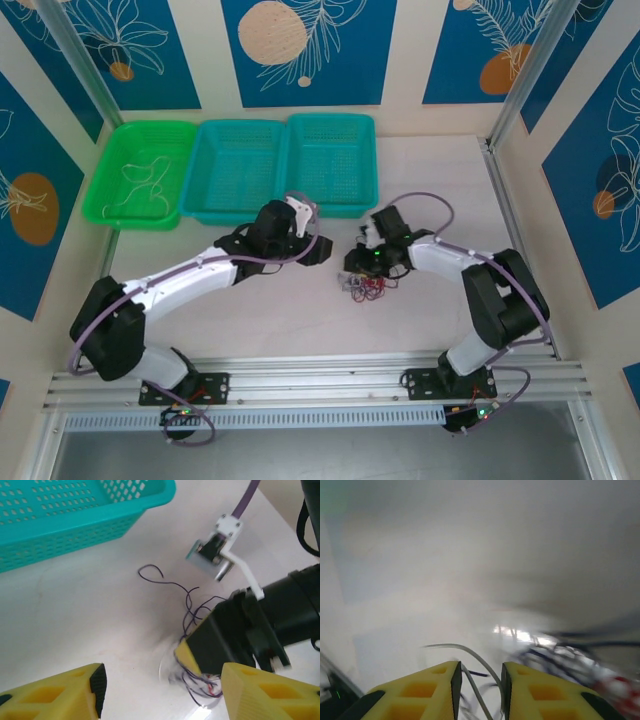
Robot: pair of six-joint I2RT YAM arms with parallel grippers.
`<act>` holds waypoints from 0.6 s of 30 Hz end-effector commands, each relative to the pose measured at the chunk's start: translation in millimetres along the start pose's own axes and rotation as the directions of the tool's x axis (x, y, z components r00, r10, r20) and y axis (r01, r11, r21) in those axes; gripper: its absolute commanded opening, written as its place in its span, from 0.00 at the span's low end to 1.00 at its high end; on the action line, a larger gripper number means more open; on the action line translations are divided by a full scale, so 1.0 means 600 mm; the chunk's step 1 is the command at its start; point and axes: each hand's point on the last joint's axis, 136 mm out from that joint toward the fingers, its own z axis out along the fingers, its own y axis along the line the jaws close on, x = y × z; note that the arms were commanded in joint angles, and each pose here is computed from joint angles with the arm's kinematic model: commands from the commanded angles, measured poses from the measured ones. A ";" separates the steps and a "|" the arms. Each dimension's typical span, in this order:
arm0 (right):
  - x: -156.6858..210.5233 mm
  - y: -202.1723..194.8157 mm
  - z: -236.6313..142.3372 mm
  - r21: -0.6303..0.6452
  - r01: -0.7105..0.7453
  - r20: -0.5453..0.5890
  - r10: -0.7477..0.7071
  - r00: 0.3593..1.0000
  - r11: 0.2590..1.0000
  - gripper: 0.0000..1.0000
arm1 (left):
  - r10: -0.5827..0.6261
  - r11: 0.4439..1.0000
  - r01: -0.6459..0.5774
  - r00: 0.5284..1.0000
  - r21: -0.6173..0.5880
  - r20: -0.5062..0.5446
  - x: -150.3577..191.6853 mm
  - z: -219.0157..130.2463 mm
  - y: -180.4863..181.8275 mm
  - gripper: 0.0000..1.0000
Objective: Untangle the cables
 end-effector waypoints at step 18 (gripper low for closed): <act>-0.004 0.117 -0.123 -0.153 0.260 0.271 -0.213 0.939 0.953 0.60 | -0.026 0.972 0.081 0.971 0.223 -0.237 0.130 -0.044 0.017 0.63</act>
